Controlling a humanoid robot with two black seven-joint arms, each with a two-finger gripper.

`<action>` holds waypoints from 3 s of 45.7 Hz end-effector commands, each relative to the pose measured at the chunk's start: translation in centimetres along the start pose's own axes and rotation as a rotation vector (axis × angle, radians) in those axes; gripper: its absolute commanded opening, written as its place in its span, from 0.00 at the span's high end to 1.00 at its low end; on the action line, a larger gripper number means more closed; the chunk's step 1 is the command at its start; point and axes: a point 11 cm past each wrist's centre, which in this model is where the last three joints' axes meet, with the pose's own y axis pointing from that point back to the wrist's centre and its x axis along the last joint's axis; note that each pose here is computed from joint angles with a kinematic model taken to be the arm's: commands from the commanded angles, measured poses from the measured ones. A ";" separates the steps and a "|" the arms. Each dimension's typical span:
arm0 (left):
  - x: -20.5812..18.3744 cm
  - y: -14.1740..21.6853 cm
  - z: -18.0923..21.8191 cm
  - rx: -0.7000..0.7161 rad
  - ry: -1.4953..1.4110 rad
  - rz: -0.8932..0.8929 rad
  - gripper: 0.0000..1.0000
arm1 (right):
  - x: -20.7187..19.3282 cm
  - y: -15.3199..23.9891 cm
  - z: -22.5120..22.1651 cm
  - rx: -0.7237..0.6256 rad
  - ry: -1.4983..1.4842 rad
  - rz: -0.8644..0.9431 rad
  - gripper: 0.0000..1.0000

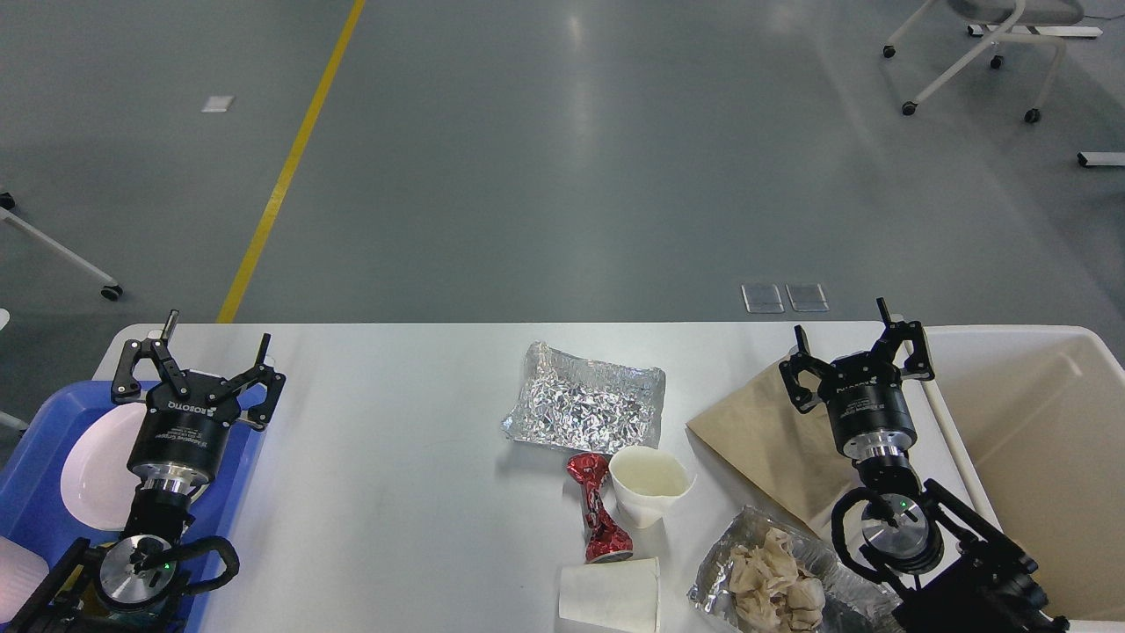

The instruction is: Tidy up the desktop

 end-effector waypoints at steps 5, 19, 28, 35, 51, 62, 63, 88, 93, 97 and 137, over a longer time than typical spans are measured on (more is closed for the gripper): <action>0.0 0.0 0.0 0.000 -0.001 0.001 0.04 | 0.4 0.2 -0.4 0.024 -0.024 0.018 0.00; 0.0 0.0 0.0 0.000 -0.001 0.001 0.04 | -0.5 -0.7 -1.8 0.071 -0.048 -0.006 0.00; 0.0 0.0 0.0 0.000 -0.001 0.001 0.04 | -0.6 -1.4 -3.8 0.141 -0.076 0.001 0.00; 0.0 0.0 0.0 0.001 -0.001 -0.001 0.04 | -0.5 -1.4 -3.8 0.142 -0.076 0.002 0.00; 0.0 0.0 0.0 -0.001 -0.001 -0.001 0.04 | 0.2 -0.8 -2.7 0.091 -0.040 0.018 0.00; 0.0 0.0 0.0 0.000 -0.001 -0.001 0.04 | 0.2 -0.7 -2.3 0.078 -0.037 0.015 0.00; 0.0 0.0 0.0 -0.001 -0.001 -0.001 0.04 | 0.1 -0.8 -2.4 0.079 -0.038 0.013 0.00; 0.0 0.0 -0.1 0.002 0.001 0.001 0.04 | 0.8 0.2 -1.6 0.070 -0.056 0.033 0.00; 0.0 0.0 0.0 0.001 -0.001 0.001 0.04 | 0.4 -0.1 -1.8 0.073 -0.061 0.022 0.00; 0.0 0.0 0.0 0.001 -0.001 0.001 0.04 | 0.1 -0.3 -1.9 0.077 -0.063 0.010 0.00; 0.0 0.0 0.0 0.000 -0.001 -0.001 0.04 | -8.6 -3.4 -12.6 -0.392 0.450 -0.689 0.00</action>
